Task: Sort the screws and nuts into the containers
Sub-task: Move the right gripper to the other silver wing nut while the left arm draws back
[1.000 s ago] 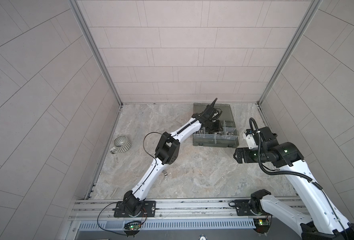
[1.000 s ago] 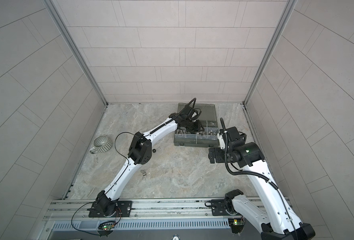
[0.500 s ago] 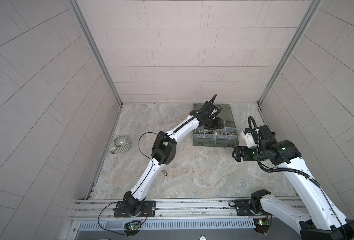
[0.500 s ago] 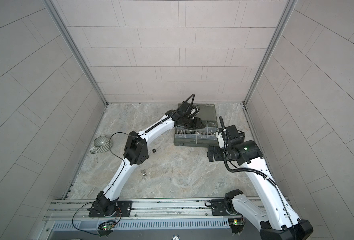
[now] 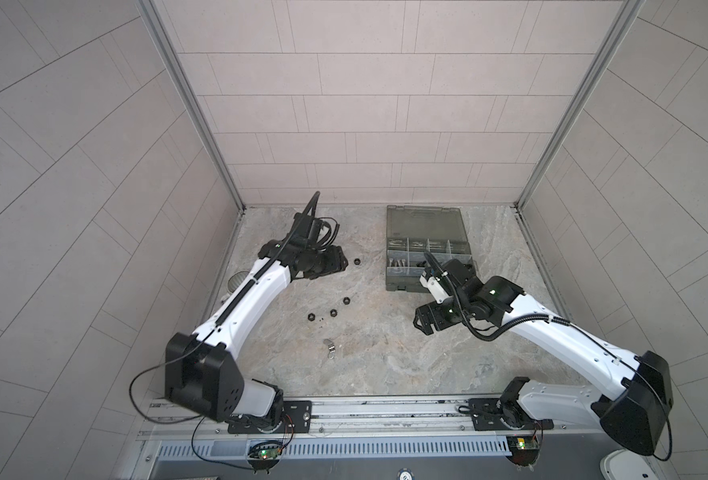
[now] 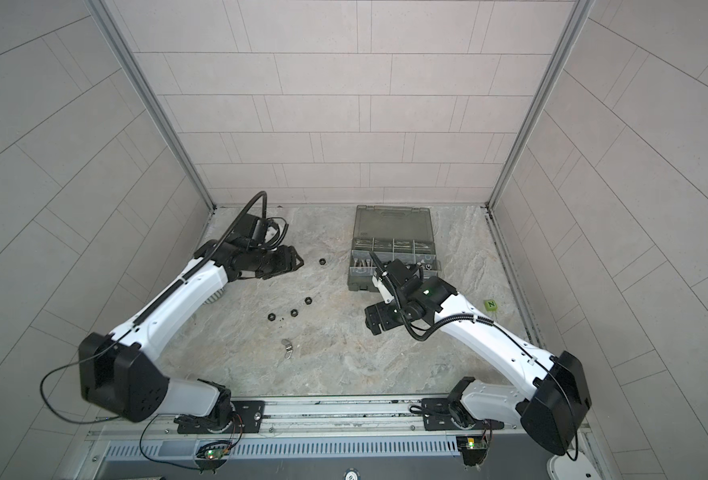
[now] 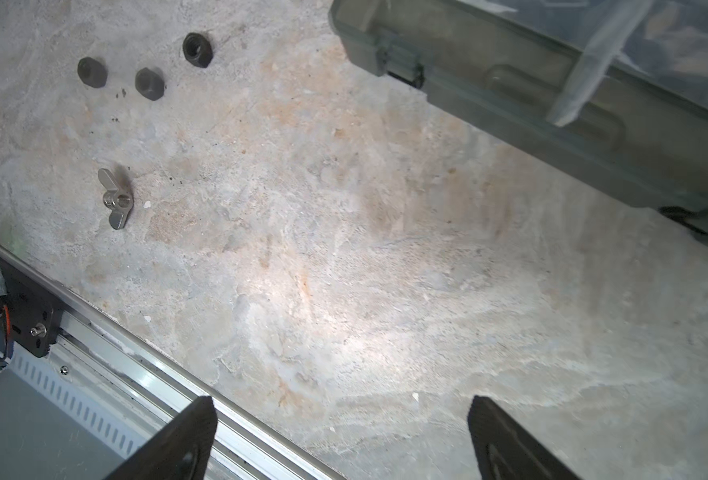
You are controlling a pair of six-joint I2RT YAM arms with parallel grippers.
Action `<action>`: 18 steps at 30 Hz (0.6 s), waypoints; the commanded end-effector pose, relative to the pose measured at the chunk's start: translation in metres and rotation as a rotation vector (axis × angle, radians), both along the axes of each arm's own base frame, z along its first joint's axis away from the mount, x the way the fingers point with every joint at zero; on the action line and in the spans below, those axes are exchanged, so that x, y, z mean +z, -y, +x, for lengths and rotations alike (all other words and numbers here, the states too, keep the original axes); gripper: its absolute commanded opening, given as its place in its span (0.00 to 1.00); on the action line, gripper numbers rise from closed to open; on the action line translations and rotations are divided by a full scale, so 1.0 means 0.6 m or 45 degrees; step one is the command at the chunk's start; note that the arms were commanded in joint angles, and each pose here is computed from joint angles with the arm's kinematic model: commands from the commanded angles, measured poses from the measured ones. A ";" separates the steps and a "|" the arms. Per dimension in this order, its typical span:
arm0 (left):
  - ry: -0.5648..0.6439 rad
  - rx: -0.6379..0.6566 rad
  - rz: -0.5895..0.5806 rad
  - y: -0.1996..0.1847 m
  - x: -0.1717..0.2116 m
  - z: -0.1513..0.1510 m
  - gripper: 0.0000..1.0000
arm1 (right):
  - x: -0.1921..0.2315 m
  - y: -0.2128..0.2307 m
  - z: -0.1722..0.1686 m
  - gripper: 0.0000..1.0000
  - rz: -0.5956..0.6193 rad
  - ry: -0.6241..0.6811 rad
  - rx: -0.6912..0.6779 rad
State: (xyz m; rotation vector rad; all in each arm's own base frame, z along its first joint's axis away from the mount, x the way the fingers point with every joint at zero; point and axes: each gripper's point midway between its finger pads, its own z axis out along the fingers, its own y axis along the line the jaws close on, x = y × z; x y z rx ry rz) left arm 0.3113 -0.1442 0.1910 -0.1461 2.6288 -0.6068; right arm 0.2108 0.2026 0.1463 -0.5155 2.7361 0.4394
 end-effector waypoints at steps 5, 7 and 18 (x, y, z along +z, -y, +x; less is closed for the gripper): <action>0.010 0.195 0.225 -0.122 0.007 -0.124 0.70 | -0.017 -0.116 -0.003 0.81 0.025 -0.016 0.143; -0.013 0.246 0.251 -0.143 0.006 -0.152 0.72 | -0.028 -0.148 -0.013 0.76 0.003 -0.053 0.222; -0.116 0.366 0.285 -0.190 0.021 -0.260 0.77 | -0.093 -0.276 -0.058 0.57 -0.053 -0.157 0.441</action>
